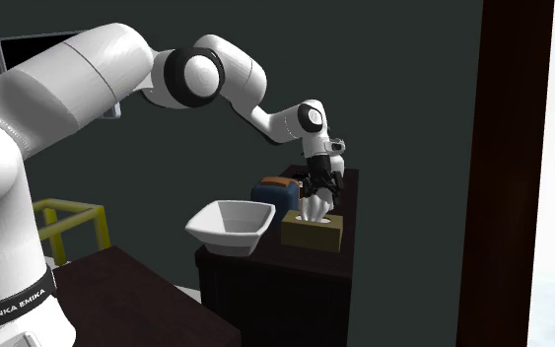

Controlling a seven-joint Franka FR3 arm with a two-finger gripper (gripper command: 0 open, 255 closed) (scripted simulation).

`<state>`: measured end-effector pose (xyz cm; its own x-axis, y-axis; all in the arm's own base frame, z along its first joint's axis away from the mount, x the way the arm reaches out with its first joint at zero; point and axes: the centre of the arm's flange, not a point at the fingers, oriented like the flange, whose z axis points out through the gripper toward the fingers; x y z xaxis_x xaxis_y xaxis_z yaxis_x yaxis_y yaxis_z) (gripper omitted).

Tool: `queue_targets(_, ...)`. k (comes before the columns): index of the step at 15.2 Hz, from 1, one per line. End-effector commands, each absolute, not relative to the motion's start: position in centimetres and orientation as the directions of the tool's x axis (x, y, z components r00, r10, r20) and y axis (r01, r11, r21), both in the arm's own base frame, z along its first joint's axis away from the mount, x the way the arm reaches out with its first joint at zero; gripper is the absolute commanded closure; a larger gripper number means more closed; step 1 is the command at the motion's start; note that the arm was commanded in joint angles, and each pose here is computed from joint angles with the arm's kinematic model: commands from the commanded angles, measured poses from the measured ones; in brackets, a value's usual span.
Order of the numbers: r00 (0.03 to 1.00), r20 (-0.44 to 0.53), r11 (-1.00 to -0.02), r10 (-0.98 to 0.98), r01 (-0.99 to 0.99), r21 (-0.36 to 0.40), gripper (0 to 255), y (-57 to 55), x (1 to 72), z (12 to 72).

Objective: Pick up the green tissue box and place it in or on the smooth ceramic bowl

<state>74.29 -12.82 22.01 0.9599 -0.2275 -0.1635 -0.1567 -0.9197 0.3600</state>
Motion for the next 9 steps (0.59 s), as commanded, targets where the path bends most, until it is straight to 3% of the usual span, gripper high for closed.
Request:
queue_targets(1, 0.96, -0.163, -0.92, -0.227, -0.157, 0.36, 0, -12.84, 74.27, 21.99)
queue_targets(4, 0.96, -0.163, -0.92, -0.227, -0.157, 0.36, 0, -12.84, 74.27, 21.99)
queue_targets(5, 0.96, -0.163, -0.92, -0.227, -0.157, 0.36, 255, -12.84, 74.27, 21.99)
queue_targets(9, 0.96, -0.163, -0.92, -0.228, -0.157, 0.36, 255, -12.75, 74.16, 21.99)
